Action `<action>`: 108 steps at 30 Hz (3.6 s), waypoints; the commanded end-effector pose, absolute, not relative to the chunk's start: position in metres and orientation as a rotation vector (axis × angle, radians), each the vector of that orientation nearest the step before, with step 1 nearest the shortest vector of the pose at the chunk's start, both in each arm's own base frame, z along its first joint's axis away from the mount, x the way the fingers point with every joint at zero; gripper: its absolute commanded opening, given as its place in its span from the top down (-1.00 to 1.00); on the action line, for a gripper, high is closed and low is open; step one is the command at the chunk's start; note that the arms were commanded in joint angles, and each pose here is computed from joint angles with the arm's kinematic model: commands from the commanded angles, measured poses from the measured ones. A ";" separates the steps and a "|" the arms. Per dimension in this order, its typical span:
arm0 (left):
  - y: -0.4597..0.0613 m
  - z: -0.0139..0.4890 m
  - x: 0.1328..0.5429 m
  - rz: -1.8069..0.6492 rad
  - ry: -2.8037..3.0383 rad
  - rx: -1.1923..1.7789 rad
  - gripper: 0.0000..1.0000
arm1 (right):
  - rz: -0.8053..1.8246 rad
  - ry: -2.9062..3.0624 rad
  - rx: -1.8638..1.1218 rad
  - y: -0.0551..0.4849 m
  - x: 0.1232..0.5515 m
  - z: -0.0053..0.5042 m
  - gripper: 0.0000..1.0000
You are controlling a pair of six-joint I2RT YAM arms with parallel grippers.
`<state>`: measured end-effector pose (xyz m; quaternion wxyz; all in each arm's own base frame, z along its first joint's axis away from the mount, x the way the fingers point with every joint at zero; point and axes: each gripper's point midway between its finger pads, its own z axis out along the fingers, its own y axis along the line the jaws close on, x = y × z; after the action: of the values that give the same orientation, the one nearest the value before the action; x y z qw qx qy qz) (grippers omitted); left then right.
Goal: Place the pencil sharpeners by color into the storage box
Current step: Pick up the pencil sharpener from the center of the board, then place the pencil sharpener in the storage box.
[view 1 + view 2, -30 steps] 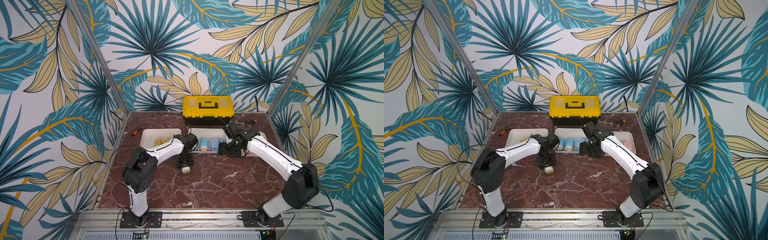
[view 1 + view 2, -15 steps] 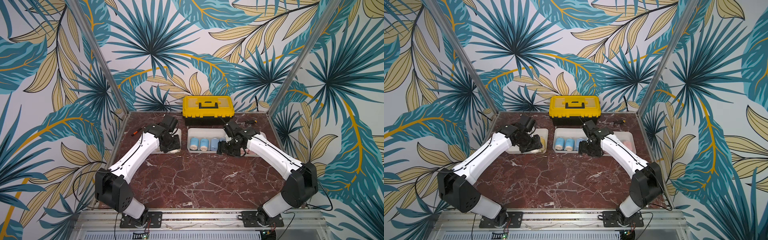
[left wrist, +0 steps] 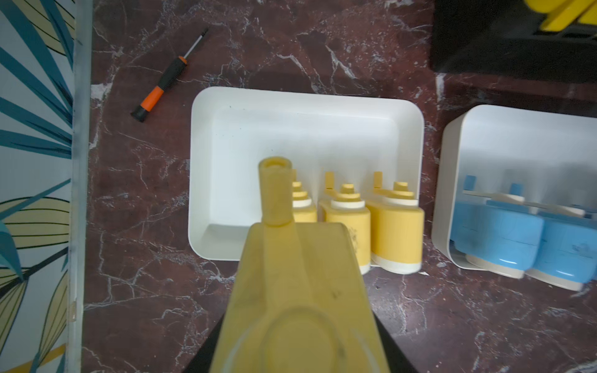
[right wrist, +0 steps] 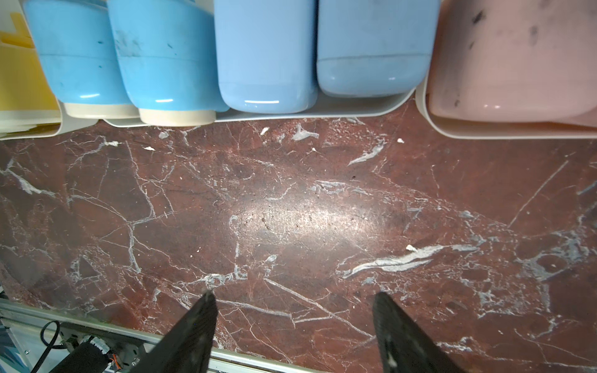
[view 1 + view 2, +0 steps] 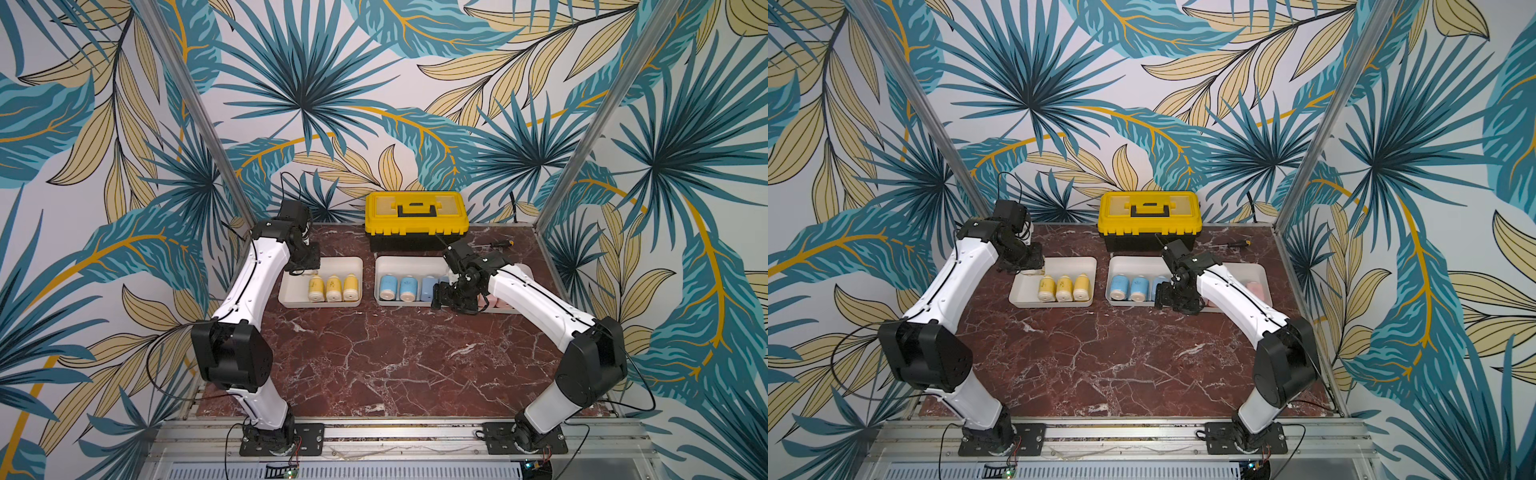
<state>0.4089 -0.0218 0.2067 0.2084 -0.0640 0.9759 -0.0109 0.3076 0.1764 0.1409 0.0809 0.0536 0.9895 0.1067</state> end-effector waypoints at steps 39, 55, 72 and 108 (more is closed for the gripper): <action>0.024 0.081 0.419 -0.067 3.033 -0.153 0.42 | 0.335 3.036 0.167 0.190 0.318 0.132 -0.55; 0.021 0.048 0.410 -0.088 3.121 -0.216 0.37 | 0.350 3.028 0.159 0.192 0.314 0.132 -0.56; 0.029 0.051 0.418 -0.022 3.102 -0.222 -0.04 | 0.362 3.031 0.154 0.194 0.315 0.131 -0.56; 0.042 0.209 0.431 0.062 2.690 -0.262 -0.35 | 0.378 2.980 0.134 0.195 0.315 0.147 -0.55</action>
<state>0.4305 0.0388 0.1665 0.1637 -0.0841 0.9827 0.0194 0.3181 0.1968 0.1366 0.0534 0.0462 0.9899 0.1232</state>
